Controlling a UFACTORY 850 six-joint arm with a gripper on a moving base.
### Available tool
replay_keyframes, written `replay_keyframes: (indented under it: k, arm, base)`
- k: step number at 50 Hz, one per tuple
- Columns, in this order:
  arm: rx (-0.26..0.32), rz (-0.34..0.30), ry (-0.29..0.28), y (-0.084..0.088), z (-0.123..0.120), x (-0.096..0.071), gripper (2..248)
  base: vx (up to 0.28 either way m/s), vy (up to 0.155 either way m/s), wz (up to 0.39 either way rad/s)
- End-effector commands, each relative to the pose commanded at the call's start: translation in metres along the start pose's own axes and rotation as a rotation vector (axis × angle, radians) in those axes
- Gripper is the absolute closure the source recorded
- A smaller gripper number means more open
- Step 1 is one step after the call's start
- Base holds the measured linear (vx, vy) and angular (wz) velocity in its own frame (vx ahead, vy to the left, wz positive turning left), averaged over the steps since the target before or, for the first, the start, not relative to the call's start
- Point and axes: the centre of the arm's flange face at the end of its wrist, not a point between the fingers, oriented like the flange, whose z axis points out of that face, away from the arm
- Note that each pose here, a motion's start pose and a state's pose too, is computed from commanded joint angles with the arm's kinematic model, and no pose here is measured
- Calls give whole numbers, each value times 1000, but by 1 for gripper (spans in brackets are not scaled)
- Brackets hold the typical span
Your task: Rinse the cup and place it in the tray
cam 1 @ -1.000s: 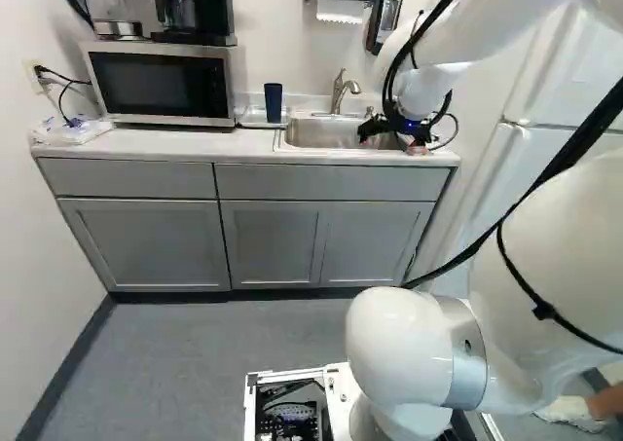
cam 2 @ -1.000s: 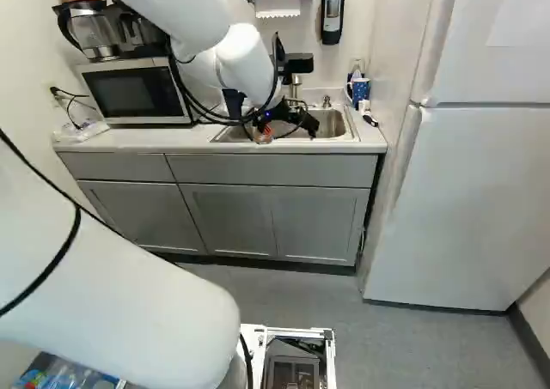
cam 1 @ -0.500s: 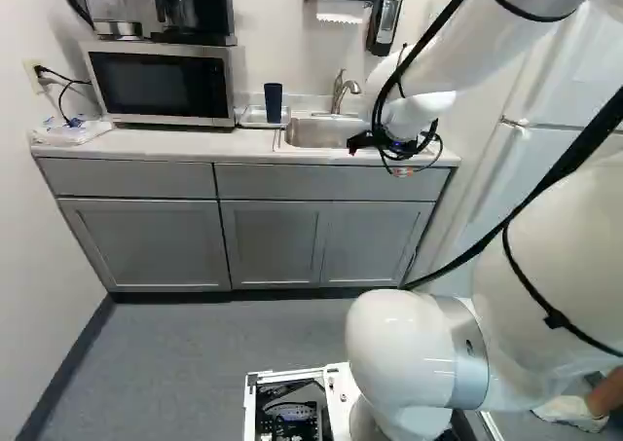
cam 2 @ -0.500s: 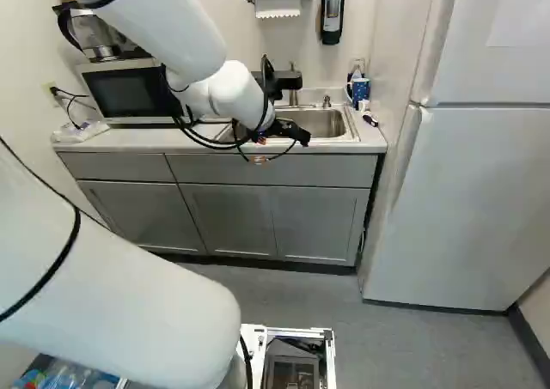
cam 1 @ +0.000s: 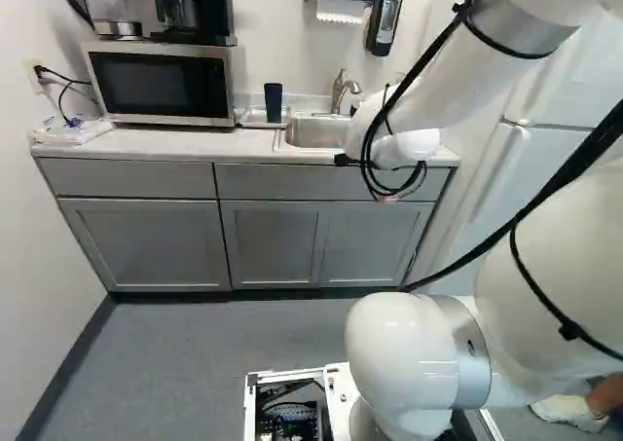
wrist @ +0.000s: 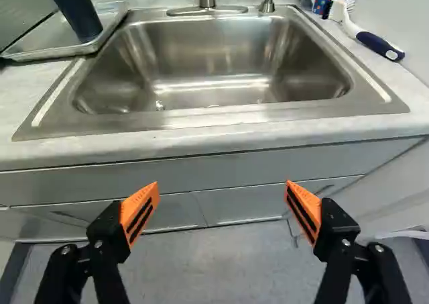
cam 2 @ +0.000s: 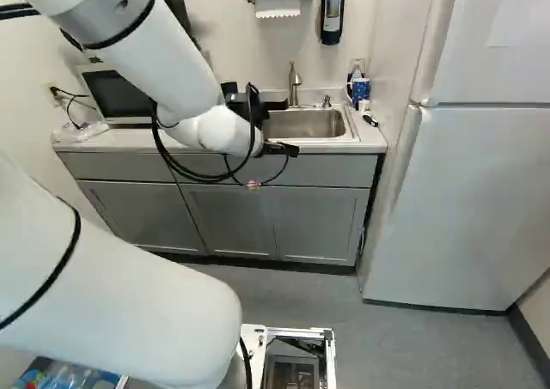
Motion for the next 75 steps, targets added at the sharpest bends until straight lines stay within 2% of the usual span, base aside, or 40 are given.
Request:
replay_keyframes:
  k: [19,37,56,75]
  arm:
    - [40,-23,83,-16,-5,-44,3]
    - [73,-37,145,-26,-13,-76,3]
    - [100,-47,194,-32,-21,-102,3]
    - [117,-53,225,-36,-28,-118,3]
  base:
    - [0,0,0]
    - [0,0,0]
    - [0,0,0]
    - [0,0,0]
